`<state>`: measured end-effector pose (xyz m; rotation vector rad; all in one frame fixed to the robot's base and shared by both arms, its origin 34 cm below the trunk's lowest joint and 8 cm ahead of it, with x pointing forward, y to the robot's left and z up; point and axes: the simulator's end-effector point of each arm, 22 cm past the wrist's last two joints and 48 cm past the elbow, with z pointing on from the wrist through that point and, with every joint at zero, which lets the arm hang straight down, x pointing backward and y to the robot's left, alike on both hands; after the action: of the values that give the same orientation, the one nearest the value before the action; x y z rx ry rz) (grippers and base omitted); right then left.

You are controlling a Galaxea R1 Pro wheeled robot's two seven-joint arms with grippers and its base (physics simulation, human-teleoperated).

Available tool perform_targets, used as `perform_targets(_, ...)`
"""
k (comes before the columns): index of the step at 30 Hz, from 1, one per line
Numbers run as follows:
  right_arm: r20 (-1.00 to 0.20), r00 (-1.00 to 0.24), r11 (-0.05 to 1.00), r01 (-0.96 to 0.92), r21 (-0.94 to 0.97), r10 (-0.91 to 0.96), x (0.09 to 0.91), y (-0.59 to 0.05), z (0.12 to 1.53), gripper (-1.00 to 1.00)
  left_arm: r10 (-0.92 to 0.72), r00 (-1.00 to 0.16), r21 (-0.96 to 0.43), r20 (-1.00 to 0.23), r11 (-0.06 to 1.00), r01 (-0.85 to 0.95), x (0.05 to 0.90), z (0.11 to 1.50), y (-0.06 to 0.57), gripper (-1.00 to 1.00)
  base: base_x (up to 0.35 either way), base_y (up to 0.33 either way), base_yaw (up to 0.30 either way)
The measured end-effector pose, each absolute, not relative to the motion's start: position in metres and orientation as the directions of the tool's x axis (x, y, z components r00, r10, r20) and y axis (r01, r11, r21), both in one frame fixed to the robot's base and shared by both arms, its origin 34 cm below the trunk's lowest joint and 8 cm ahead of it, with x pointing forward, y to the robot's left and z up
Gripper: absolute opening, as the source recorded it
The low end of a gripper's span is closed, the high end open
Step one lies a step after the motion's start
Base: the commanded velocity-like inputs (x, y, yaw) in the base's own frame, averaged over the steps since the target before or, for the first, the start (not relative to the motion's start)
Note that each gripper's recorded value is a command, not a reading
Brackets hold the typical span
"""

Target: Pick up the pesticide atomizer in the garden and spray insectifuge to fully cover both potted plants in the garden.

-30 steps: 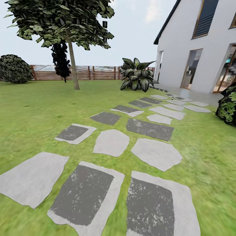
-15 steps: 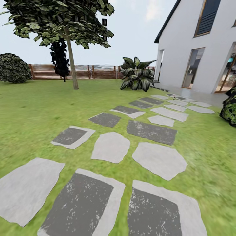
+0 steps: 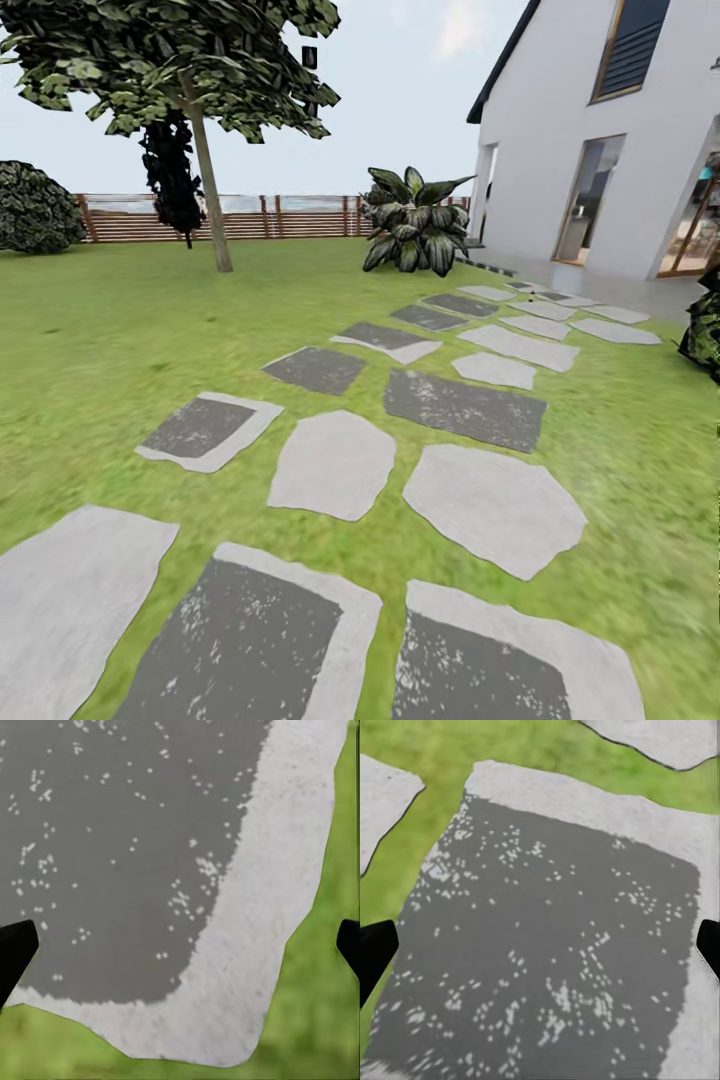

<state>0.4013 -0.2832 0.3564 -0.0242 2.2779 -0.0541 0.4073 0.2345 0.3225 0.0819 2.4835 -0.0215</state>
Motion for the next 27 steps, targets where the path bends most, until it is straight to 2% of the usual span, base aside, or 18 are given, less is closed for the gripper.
perform_targets(10,-0.759,-0.651,0.999,0.0,-0.047,-0.036,0.4011,-0.283,0.3562,1.0,0.054,-0.79,0.006,-0.61,0.998,0.064,0.4073,0.3224,0.2357,1.0,0.339,0.0,-0.216)
perform_targets(27,-0.759,-0.65,0.999,-0.001,-0.048,-0.037,0.4015,-0.2836,0.3566,1.0,0.053,-0.79,0.003,-0.611,0.998,0.065,0.4073,0.3225,0.2334,1.0,0.339,0.0,-0.009)
